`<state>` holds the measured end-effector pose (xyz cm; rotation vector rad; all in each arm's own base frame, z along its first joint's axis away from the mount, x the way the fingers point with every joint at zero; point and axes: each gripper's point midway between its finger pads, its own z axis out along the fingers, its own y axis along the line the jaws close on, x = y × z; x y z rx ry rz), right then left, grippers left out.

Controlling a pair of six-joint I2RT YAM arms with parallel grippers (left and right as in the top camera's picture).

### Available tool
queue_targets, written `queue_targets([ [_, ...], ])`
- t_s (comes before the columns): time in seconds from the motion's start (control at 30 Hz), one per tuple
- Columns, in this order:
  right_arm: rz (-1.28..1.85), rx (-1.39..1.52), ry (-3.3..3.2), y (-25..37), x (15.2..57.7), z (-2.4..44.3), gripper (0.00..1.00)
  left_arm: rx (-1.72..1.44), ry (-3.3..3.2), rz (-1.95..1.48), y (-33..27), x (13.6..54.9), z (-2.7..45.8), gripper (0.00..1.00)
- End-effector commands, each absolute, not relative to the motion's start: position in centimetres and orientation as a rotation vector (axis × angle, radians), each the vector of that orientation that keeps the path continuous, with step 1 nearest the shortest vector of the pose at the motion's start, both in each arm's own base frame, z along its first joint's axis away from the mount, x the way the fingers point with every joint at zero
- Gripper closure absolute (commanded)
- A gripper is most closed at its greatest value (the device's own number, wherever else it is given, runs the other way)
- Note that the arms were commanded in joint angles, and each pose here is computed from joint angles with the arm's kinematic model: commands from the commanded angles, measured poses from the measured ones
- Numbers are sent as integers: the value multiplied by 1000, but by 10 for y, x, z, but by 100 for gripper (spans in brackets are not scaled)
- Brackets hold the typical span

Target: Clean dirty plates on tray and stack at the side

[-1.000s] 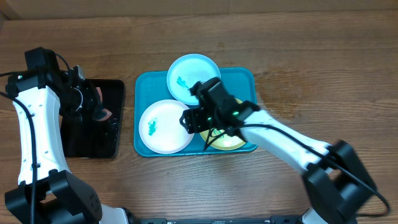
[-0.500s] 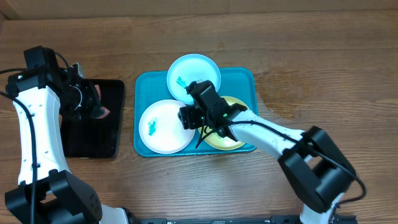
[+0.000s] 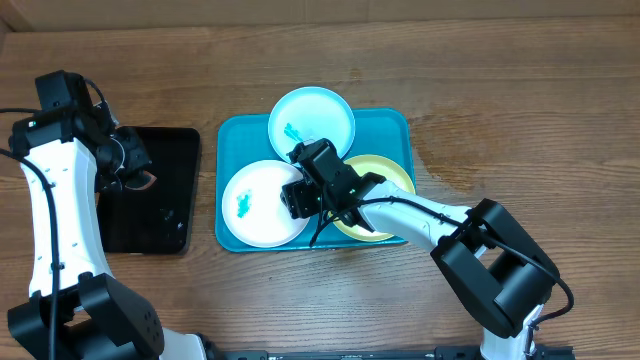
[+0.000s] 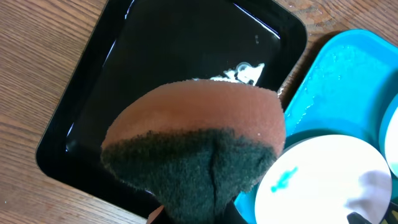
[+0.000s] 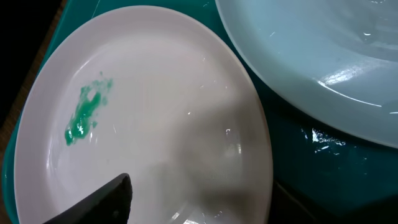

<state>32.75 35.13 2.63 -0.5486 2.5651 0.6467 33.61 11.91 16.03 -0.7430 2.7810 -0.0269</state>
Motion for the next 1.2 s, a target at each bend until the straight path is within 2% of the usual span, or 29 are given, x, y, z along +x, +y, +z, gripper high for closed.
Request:
queue_targets([
  [0.0,629,-569,2547,353,330,26,34,-771,2738,0,123,336,173,96],
  [0.1,617,-566,2554,352,330,23,45,-772,2742,-1,123,335,172,96],
  [0.33,614,-563,2563,351,329,21,59,-771,2739,1,125,339,168,96],
  [0.7,613,-498,2619,348,326,9,53,-746,2755,-116,113,348,160,96],
  [0.9,617,-496,2612,349,327,10,74,-636,2796,-257,92,342,164,96],
  [1.03,619,-491,2612,349,328,11,77,-482,2801,-464,65,342,169,96],
  [1.17,624,-490,2603,351,331,15,88,-293,2782,-636,35,343,177,96],
])
